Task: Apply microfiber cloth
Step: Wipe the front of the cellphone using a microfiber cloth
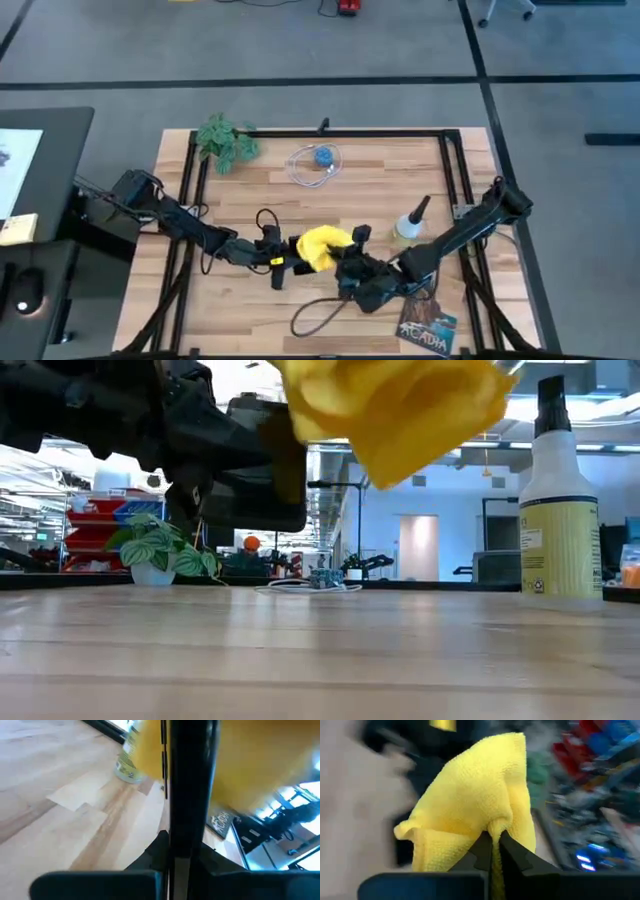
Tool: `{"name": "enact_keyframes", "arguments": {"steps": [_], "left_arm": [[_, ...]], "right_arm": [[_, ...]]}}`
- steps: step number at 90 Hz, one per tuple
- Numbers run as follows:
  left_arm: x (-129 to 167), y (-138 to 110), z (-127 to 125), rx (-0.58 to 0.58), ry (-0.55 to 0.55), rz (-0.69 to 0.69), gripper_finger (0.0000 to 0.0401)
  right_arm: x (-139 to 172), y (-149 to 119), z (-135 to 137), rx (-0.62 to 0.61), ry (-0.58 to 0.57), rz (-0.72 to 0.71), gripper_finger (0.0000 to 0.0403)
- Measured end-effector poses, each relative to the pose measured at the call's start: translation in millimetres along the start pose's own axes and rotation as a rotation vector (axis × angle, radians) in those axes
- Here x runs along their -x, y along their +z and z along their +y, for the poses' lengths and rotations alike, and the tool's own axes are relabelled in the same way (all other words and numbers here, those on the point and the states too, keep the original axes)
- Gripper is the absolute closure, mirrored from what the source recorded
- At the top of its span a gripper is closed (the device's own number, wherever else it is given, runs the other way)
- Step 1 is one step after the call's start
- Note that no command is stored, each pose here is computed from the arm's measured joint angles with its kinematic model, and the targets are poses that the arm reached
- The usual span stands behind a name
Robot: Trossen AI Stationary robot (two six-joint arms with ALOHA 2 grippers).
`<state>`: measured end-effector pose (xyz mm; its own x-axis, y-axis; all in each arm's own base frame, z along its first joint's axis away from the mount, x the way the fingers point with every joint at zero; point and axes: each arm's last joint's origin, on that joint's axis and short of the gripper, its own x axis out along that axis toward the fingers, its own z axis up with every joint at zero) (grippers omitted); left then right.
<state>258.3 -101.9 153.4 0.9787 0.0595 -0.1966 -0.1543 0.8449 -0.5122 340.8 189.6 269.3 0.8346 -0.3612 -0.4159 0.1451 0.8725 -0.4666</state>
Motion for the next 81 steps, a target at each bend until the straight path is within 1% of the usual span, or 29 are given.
{"name": "enact_keyframes", "arguments": {"steps": [5,14,24,37,43,50,54,61,70,75,81], "left_arm": [[-0.5,1.3,0.5,0.000,0.001,-0.009,0.0386],[-2.2,4.4,-2.9,-0.017,-0.011,-0.024,0.0386],[-3.7,6.4,-8.0,-0.039,-0.031,-0.028,0.0386],[-4.6,7.8,-16.6,-0.079,-0.049,-0.033,0.0386],[-4.7,8.0,-18.5,-0.084,-0.046,-0.039,0.0386],[-5.0,7.7,-17.8,-0.078,-0.028,-0.040,0.0386],[-5.0,6.1,-16.6,-0.075,-0.016,-0.026,0.0386],[-4.5,3.0,-16.2,-0.081,-0.020,0.008,0.0386],[-4.1,2.6,-18.3,-0.088,-0.052,0.020,0.0386],[-4.3,2.6,-18.0,-0.089,-0.050,0.022,0.0386],[-4.3,1.7,-17.9,-0.095,-0.051,0.027,0.0386]], "right_arm": [[-4.2,0.7,6.1,-0.023,0.037,-0.019,0.0403],[-21.8,-3.8,14.6,-0.026,0.024,-0.022,0.0403],[-46.3,-7.4,13.6,-0.009,-0.063,-0.032,0.0403],[-66.3,-8.0,0.4,-0.013,-0.119,-0.034,0.0403],[-68.9,-8.8,-4.8,-0.007,-0.180,-0.018,0.0403],[-67.9,-8.0,-10.9,0.036,-0.265,0.002,0.0403],[-65.6,-6.4,-14.7,0.054,-0.312,0.009,0.0403],[-60.6,-3.0,-20.4,0.049,-0.359,0.011,0.0403],[-56.0,-5.2,-18.5,0.084,-0.359,0.034,0.0403],[-53.7,-9.1,-13.2,0.101,-0.330,0.050,0.0403],[-48.9,-12.7,-6.8,0.083,-0.293,0.058,0.0403]]}}
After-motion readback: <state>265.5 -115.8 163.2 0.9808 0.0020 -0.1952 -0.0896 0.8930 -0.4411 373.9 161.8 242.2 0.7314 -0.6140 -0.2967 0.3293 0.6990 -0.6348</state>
